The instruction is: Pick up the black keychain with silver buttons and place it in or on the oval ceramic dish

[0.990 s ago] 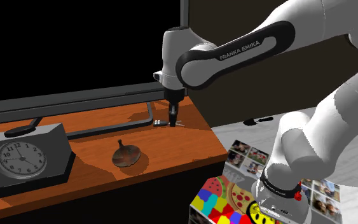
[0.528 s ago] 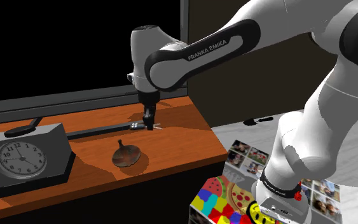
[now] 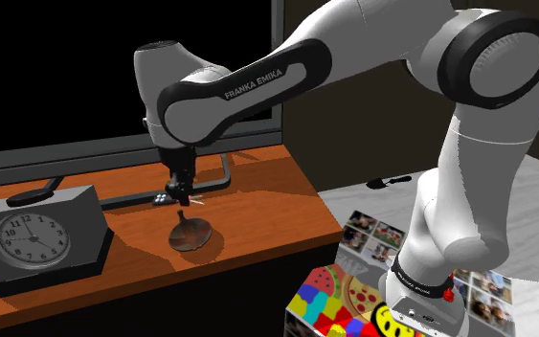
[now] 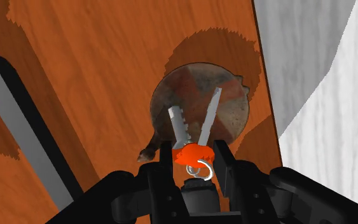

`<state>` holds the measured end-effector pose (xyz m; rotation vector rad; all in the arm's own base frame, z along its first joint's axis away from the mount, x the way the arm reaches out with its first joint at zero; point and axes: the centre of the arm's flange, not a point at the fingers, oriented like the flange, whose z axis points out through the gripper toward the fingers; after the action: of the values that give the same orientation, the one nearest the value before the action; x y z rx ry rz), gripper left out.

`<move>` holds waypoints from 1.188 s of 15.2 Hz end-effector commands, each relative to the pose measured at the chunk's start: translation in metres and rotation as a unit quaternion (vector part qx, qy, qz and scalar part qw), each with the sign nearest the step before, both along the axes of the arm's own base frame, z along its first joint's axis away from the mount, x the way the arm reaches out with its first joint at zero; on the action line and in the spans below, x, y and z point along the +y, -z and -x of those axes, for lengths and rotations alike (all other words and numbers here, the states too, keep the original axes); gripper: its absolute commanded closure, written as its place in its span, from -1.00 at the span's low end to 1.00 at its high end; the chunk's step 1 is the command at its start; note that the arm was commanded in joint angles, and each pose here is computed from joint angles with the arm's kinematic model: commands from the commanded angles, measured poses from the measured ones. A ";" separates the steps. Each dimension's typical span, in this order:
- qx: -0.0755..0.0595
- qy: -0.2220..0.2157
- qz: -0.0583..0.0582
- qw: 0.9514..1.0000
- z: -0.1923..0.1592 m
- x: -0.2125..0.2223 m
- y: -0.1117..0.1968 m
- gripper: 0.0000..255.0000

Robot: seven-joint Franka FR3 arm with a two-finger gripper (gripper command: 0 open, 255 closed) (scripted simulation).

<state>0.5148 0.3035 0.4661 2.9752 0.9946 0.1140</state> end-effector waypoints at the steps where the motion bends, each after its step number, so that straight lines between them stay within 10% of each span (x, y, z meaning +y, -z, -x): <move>1: 0.000 0.000 0.000 1.000 -0.004 0.008 0.009 1.00; 18: 0.000 0.000 0.000 1.000 -0.004 0.008 0.078 1.00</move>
<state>0.5192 0.3117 0.3880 2.9758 0.9934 0.1138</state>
